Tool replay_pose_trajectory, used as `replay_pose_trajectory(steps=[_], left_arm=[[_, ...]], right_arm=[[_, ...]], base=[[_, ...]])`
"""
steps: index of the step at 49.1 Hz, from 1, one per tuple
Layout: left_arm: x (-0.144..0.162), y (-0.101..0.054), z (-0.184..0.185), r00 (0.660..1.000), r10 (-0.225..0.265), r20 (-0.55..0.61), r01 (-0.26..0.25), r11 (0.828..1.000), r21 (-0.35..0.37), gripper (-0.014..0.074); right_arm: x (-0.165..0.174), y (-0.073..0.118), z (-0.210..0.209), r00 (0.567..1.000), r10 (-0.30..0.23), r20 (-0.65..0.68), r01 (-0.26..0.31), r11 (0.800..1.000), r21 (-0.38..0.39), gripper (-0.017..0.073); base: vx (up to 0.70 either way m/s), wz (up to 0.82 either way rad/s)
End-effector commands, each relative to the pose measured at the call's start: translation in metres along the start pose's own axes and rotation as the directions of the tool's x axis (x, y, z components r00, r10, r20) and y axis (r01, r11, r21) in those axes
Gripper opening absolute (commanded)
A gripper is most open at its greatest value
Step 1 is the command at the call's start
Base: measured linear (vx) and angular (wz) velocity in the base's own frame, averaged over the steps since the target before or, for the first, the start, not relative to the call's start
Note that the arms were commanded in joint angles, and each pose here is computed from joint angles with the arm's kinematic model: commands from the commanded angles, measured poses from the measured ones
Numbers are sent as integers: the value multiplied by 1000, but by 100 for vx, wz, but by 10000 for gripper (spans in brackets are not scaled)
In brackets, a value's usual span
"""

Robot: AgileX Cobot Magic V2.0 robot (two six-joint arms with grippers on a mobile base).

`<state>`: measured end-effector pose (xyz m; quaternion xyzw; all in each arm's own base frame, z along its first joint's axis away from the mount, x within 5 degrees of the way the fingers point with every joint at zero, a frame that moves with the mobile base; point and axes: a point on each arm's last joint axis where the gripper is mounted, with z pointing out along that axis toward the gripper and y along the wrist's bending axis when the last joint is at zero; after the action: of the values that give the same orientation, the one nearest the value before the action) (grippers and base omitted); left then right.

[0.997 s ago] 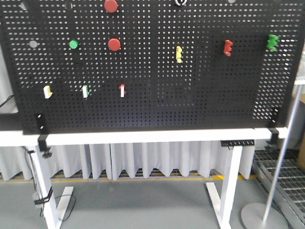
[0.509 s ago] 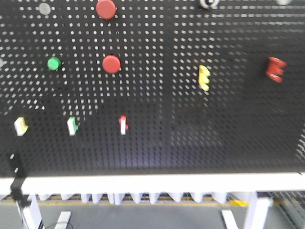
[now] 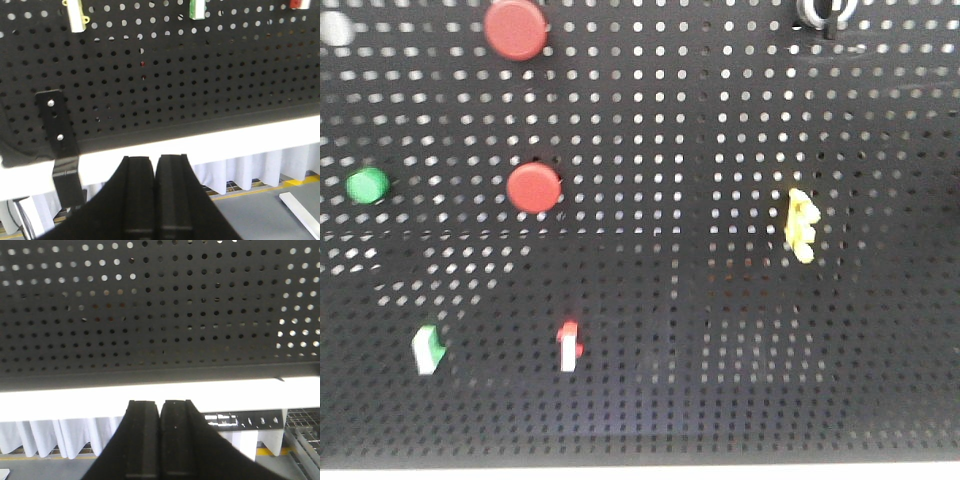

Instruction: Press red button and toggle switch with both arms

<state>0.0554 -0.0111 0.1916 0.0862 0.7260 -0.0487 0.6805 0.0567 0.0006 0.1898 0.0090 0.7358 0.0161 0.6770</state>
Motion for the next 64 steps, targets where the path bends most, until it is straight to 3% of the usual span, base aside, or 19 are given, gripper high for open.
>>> replay_pose_trajectory(steps=[1, 35, 43, 46, 50, 54, 58, 62, 64], left_arm=[[3, 1, 1, 998, -8, 65, 9, 1000, -12, 2], [0, 1, 0, 995, 15, 102, -13, 1000, -19, 2], [-9, 2, -1, 985, 17, 170, -12, 1000, -29, 2], [-16, 3, -3, 969, -35, 244, 43, 999, -27, 2], [-26, 5, -6, 922, -199, 333, 208, 978, 10, 2], [-42, 5, -10, 904, -260, 339, 261, 964, 43, 2], [-73, 4, -19, 925, -197, 326, 193, 980, 46, 2], [-114, 6, -28, 943, -42, 330, 43, 999, 2, 2], [-134, 7, -29, 944, 3, 329, 2, 1000, -14, 2]], right_arm=[[-5, 0, -1, 996, -15, 91, 15, 1000, 5, -3], [-5, 0, -1, 996, -15, 93, 15, 1000, 5, -3], [-19, 1, -3, 971, -9, 241, 9, 1000, -2, -3], [-29, 1, -6, 949, 9, 315, -6, 1000, -10, -3], [-49, 1, -12, 925, 26, 380, -21, 1000, -18, -3], [-78, 3, -24, 897, 24, 442, -17, 1000, -21, -3], [-113, 4, -35, 874, 21, 486, -12, 1000, -21, -3], [-150, 5, -44, 863, -1, 506, 8, 1000, -11, -3], [-172, 6, -47, 863, -3, 505, 10, 1000, -10, -3]], base=[[14, -2], [3, -1], [0, 0], [0, 0], [0, 0], [0, 0], [0, 0], [0, 0], [0, 0]])
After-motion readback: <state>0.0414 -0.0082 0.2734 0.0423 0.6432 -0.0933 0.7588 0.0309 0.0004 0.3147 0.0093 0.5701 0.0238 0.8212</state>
